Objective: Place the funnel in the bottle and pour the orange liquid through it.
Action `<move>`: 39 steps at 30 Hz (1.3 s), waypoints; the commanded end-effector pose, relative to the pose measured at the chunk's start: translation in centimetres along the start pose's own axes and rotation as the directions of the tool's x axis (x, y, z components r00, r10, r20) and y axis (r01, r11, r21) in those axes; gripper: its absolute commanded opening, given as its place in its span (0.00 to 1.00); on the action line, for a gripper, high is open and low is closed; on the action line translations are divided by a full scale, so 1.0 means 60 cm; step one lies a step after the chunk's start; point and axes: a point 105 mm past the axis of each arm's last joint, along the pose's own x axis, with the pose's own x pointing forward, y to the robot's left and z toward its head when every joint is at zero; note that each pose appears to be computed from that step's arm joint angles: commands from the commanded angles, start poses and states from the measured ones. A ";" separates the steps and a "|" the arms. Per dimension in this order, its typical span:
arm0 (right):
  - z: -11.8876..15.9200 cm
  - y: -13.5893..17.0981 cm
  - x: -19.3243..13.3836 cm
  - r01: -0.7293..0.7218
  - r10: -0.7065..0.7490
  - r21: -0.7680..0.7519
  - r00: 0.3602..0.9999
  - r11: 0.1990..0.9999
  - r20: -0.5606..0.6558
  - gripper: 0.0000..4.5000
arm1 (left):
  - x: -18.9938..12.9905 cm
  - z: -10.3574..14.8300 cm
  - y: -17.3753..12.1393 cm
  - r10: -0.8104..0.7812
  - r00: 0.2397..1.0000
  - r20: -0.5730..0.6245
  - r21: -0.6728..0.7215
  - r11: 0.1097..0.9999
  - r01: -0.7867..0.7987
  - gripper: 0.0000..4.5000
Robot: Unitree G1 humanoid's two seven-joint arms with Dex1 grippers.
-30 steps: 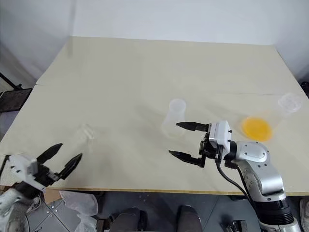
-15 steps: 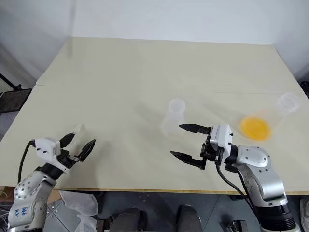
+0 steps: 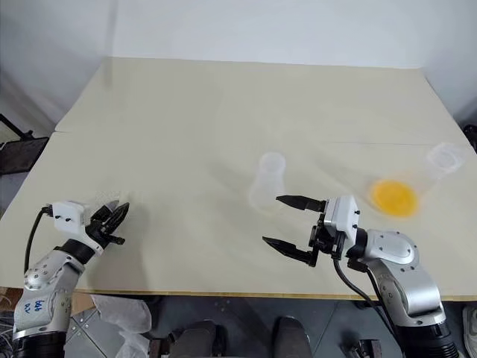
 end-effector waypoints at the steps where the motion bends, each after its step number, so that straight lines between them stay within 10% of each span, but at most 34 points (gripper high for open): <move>1: 0.024 0.000 -0.011 0.020 -0.018 -0.060 0.999 0.998 0.032 1.00 | -0.001 0.014 0.001 -0.027 0.999 0.034 0.017 0.999 0.027 0.01; 12: 0.040 -0.002 -0.043 0.133 -0.130 -0.085 0.991 0.987 0.038 1.00 | 0.028 0.149 -0.089 -0.492 0.834 0.248 0.153 0.870 0.468 0.01; 17: 0.049 -0.006 -0.069 0.245 -0.242 -0.083 0.969 0.966 0.044 1.00 | 0.074 0.227 -0.169 -0.764 0.627 0.154 0.404 0.628 0.665 0.01; 22: 0.064 -0.012 -0.108 0.454 -0.444 -0.109 0.889 0.884 0.109 1.00 | 0.119 0.298 -0.279 -0.935 0.333 -0.119 0.618 0.193 0.762 0.01; 39: 0.048 0.033 -0.115 0.650 -0.636 -0.060 0.756 0.758 0.154 1.00 | 0.192 0.329 -0.373 -0.867 0.261 -0.425 0.755 -0.181 0.630 0.01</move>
